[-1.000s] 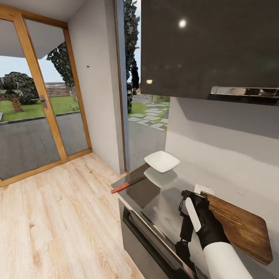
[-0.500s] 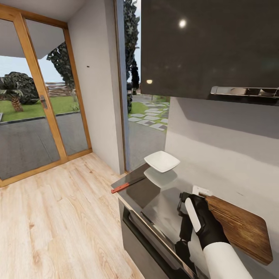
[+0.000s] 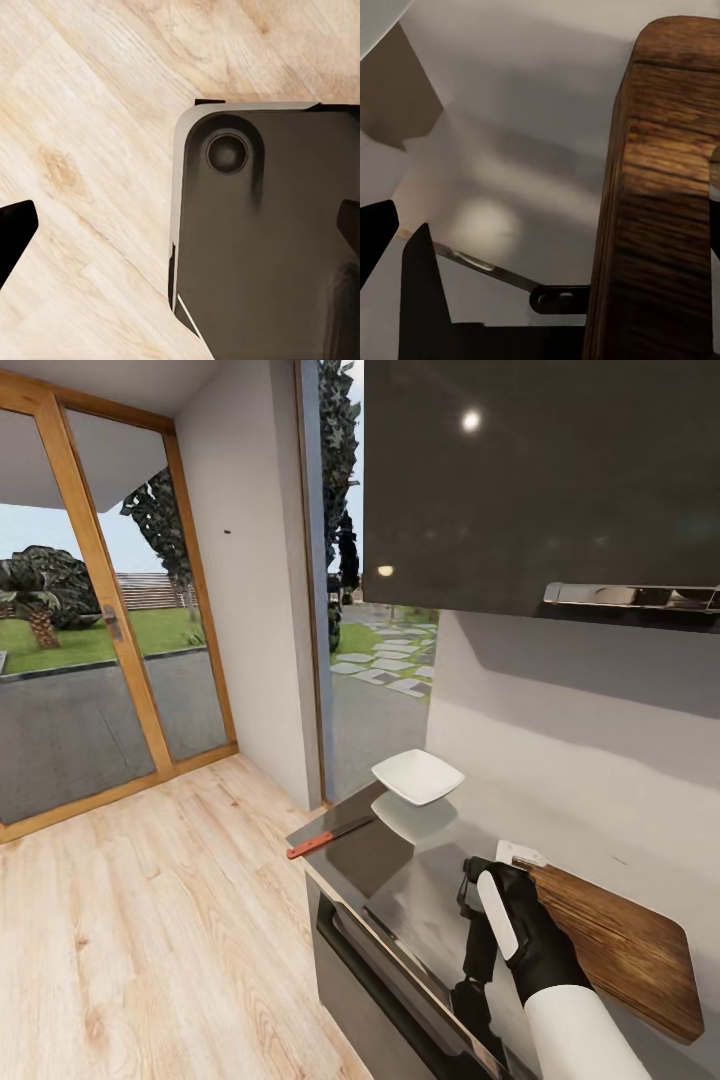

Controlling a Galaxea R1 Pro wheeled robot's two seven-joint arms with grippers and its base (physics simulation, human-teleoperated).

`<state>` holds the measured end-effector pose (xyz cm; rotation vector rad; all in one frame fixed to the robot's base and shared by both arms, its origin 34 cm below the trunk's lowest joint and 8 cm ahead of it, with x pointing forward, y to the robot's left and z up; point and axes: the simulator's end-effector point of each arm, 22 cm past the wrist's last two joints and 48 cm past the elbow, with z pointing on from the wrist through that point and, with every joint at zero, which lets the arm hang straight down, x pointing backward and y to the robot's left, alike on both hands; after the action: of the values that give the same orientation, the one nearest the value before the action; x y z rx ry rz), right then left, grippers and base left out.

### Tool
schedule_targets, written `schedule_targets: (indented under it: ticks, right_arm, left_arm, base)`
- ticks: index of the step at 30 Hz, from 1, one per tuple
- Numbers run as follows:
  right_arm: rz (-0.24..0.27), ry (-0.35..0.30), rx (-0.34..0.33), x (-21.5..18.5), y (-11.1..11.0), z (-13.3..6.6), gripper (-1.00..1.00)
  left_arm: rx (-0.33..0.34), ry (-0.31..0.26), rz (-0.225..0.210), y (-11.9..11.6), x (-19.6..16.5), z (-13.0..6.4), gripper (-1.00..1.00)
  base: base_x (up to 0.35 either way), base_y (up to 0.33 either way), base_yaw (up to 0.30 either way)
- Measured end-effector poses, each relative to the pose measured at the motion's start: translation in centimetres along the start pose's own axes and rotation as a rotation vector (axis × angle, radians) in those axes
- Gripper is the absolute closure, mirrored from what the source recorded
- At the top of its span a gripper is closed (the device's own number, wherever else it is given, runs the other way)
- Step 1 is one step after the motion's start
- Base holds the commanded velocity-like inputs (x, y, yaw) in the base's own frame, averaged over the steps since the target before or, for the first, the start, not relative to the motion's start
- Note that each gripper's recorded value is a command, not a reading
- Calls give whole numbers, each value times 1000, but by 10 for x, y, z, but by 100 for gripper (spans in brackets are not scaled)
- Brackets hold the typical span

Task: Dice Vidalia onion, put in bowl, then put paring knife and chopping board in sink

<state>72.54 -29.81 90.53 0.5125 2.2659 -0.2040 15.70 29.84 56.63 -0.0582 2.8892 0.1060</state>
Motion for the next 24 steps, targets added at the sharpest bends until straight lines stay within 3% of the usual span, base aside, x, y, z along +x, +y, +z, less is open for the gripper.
schedule_targets:
  ticks: [24]
  right_arm:
    - [1, -6, 6, -3, -4, 0, 100]
  left_arm:
    - [0, 1, 0, 0, 0, 0, -100]
  base:
    - [0, 0, 0]
